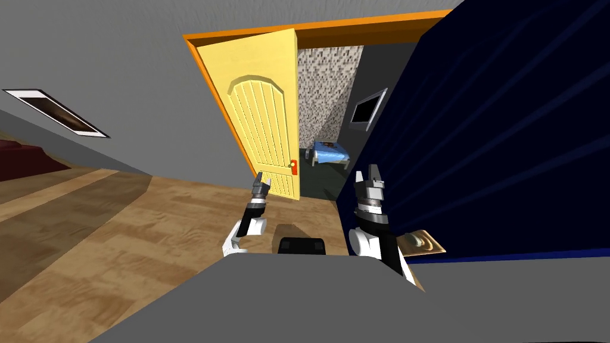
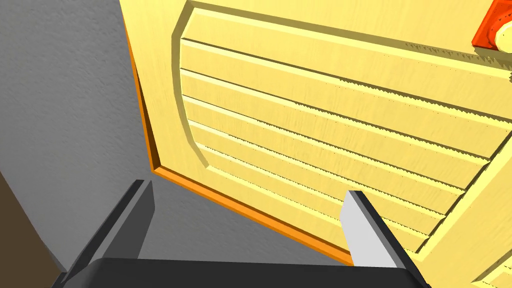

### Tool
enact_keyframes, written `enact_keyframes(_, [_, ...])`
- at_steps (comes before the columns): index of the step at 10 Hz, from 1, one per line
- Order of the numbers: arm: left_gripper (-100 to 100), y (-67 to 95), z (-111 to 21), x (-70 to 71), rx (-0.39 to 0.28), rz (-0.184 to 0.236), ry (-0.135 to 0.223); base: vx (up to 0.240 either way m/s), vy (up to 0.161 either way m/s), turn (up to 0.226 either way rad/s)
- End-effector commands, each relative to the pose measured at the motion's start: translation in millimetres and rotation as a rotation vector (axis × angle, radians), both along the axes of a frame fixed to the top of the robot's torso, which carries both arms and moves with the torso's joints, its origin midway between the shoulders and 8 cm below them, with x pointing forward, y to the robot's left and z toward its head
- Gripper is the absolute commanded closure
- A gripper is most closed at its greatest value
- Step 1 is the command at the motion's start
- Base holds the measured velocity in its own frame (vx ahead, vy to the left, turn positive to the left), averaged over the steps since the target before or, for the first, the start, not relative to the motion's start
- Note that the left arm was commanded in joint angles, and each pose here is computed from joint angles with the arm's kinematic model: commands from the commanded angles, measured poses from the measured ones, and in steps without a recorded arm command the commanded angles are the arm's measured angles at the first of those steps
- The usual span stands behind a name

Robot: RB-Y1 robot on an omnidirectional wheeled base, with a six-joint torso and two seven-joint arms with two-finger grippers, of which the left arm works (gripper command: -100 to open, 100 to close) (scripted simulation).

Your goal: Pull the door open

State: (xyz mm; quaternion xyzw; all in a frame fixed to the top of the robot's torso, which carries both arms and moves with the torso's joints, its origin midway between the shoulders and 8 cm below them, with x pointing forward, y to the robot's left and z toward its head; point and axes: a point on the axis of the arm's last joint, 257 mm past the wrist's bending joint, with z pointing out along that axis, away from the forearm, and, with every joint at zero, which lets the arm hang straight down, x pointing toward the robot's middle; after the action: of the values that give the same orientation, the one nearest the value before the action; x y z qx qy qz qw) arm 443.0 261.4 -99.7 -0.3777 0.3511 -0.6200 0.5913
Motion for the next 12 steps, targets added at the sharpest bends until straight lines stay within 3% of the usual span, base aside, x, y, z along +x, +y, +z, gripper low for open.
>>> enact_keyframes(1, [-100,0.9,-13.3,7.0,0.004,-0.001,0.036,0.136,-0.034,-0.045])
enact_keyframes(2, [-100,1.3,-28.9,15.7,0.009,-0.002,0.074,0.152,-0.021,-0.076])
enact_keyframes(12, [-100,5.5,-109.4,53.3,0.031,-0.003,0.27,0.116,-0.012,-0.054])
